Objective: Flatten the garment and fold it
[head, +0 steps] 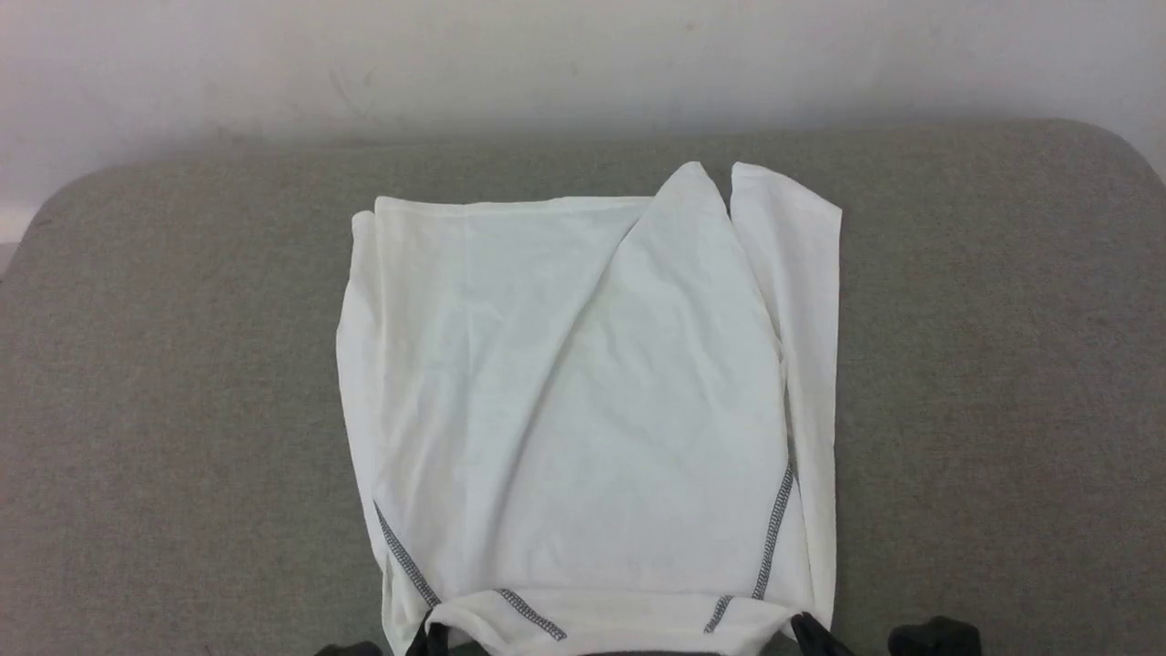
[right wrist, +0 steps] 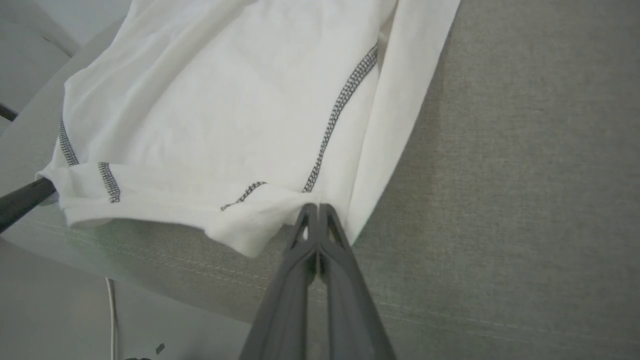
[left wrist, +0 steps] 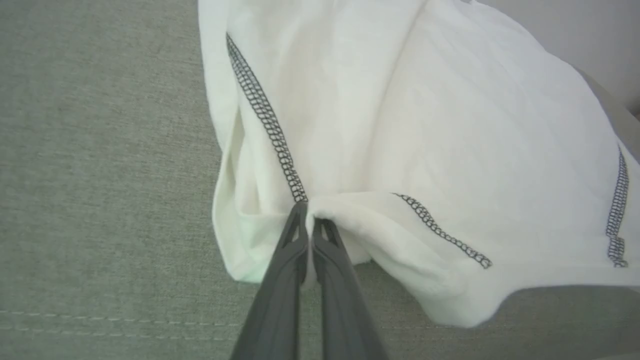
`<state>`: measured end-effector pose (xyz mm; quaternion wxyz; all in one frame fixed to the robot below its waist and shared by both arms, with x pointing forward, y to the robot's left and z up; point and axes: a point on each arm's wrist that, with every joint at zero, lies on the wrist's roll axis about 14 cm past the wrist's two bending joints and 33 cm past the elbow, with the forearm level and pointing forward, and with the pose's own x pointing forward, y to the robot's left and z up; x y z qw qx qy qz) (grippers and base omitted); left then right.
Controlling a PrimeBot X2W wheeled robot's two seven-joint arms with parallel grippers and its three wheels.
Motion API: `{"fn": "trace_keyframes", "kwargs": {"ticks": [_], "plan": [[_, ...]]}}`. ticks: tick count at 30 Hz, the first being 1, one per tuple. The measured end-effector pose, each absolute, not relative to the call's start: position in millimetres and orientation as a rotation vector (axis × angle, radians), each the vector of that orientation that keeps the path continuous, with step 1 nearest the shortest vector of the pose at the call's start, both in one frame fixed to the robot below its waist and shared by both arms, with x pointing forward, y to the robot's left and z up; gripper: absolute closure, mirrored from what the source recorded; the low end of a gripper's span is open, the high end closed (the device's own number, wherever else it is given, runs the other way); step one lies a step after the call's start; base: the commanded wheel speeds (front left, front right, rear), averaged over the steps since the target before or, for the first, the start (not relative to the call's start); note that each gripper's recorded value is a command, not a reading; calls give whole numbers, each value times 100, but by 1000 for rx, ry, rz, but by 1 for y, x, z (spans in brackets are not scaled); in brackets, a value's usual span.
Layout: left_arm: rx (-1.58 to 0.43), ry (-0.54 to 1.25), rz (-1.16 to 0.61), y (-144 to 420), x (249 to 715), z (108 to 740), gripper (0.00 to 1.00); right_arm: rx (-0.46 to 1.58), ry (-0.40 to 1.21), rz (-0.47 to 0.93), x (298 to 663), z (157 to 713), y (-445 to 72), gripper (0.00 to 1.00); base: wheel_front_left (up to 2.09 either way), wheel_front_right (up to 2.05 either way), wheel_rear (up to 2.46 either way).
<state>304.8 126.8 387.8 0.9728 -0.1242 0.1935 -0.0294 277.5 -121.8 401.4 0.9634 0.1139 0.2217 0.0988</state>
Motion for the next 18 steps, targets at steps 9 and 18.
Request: {"fn": "trace_keyframes", "kwargs": {"ticks": [9, 18], "plan": [[-285, 267, -53, 130, 325, 413, 0, 252, 255, 223, 293, 438, -120, 0, 0, 0, 0], [-298, 39, -18, 149, 343, 478, 0, 255, -14, 136, 306, 502, -148, 0, 0, 0, 0]]}}
